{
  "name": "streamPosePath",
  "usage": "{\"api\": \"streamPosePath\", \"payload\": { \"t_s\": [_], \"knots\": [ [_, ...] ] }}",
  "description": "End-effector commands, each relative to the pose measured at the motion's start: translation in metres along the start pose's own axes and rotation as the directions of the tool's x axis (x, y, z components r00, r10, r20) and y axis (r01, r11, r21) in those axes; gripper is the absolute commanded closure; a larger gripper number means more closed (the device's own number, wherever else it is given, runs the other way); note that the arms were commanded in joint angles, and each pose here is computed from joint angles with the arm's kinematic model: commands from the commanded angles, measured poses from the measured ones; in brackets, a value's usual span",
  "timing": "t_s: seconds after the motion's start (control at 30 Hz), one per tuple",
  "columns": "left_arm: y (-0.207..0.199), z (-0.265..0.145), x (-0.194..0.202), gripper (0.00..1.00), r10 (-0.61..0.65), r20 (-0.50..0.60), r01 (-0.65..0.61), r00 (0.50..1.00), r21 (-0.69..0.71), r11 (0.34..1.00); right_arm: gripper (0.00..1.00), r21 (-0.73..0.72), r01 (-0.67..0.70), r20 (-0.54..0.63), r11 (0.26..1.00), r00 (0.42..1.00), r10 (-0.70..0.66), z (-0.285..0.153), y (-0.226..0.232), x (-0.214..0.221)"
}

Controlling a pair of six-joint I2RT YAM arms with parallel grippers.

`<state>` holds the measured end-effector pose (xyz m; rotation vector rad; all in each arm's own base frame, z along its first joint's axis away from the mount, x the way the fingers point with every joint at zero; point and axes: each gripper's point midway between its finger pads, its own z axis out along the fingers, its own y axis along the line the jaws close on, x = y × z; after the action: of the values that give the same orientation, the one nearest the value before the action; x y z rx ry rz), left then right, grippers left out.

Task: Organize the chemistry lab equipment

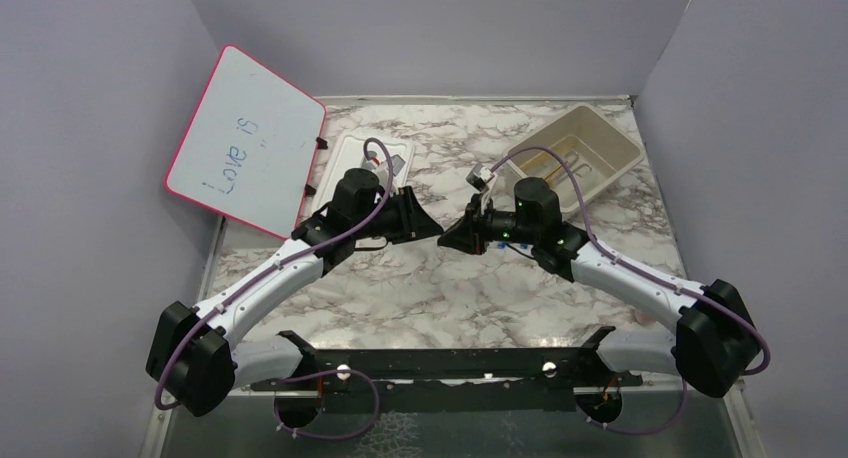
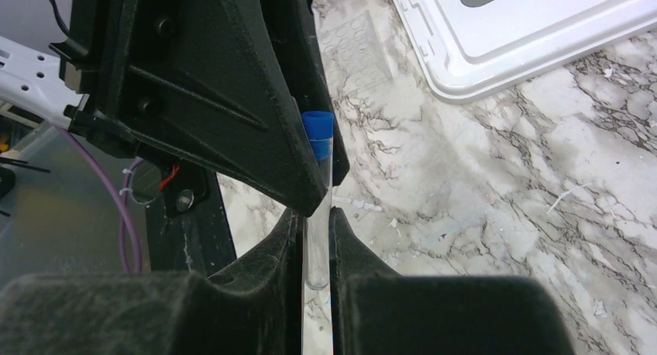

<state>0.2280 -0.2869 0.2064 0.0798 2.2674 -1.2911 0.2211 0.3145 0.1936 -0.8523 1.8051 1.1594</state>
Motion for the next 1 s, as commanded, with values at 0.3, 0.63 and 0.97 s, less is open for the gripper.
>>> {"api": "streamPosePath", "payload": {
  "t_s": [0.3, 0.63, 0.97],
  "knots": [
    [-0.012, -0.005, -0.02, 0.76, 0.024, 0.062, -0.026, 0.998, 0.02, 0.999, 0.89, -0.062, 0.072, 0.0, 0.995, 0.997, -0.072, 0.002, 0.009, -0.01],
    [-0.004, -0.013, -0.023, 0.89, 0.076, 0.089, -0.074, 0.993, -0.03, 0.997, 0.63, -0.002, -0.007, 0.013, 1.0, 1.0, 0.007, 0.005, 0.001, -0.017],
    [0.094, -0.093, -0.085, 0.89, 0.365, 0.234, -0.128, 0.901, -0.66, 0.74, 0.53, 0.218, -0.239, 0.026, 0.946, 0.971, 0.239, 0.015, -0.037, -0.007]
  ]
}}
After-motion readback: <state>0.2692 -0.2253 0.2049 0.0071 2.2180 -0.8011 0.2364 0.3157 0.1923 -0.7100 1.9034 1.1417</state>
